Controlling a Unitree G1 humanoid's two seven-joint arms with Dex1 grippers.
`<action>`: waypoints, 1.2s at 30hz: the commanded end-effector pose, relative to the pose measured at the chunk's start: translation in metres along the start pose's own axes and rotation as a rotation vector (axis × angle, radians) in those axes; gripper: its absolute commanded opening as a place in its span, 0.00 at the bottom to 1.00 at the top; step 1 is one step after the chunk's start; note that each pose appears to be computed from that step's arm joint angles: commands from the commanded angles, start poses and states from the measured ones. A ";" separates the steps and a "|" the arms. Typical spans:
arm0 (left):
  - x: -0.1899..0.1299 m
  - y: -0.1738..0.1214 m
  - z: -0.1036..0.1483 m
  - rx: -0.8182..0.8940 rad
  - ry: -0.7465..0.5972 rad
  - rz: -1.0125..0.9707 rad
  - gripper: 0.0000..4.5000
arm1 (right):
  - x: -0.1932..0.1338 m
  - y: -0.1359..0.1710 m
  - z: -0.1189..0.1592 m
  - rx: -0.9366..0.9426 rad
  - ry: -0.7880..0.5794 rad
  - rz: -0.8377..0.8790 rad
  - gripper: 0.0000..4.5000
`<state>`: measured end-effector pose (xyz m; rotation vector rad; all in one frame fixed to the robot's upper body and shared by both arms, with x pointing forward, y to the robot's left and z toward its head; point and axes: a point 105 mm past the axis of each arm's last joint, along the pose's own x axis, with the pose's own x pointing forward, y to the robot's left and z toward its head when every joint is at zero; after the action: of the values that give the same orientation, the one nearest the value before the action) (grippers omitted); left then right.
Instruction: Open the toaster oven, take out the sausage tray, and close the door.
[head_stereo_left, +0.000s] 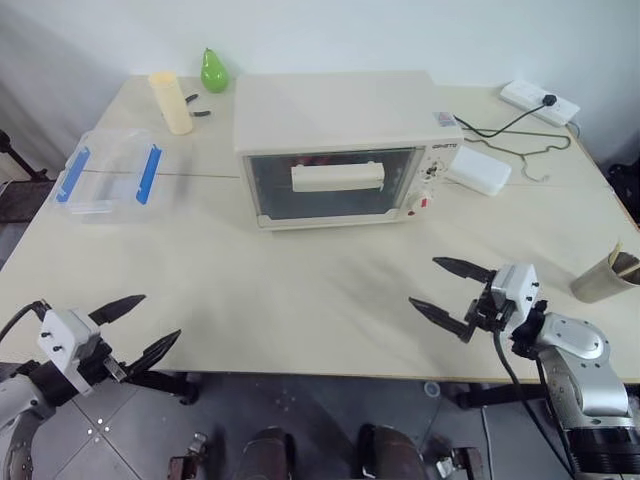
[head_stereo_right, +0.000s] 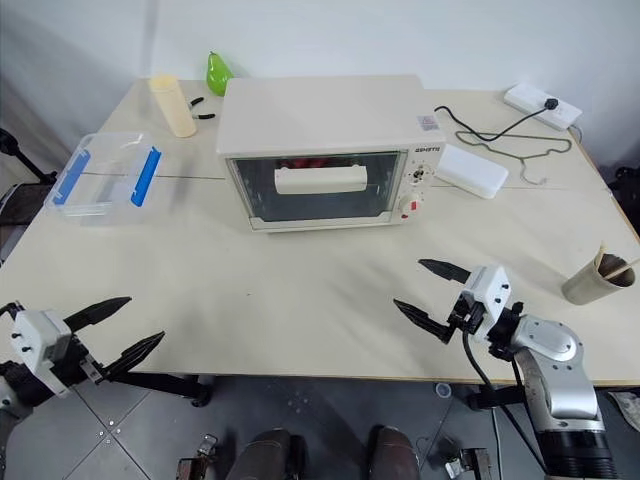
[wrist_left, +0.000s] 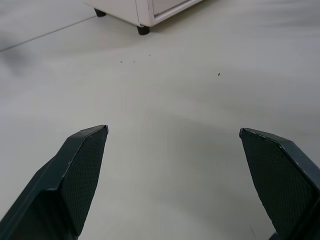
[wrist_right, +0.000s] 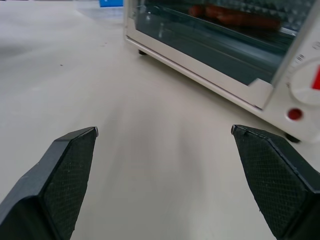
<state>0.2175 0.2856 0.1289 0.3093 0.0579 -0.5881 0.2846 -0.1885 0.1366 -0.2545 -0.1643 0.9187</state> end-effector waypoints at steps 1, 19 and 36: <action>-0.001 0.003 0.013 0.029 -0.029 0.006 1.00 | -0.001 -0.001 0.009 -0.030 -0.031 0.022 1.00; 0.051 0.033 0.088 -0.182 -0.309 -0.145 1.00 | 0.104 -0.025 0.080 0.146 -0.318 0.176 1.00; 0.048 0.038 0.086 -0.221 -0.322 -0.108 1.00 | 0.124 0.021 0.089 -0.039 -0.330 0.456 1.00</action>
<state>0.2789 0.2608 0.2034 -0.0124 -0.1369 -0.7229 0.3388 -0.0728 0.2151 -0.0608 -0.3751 1.3187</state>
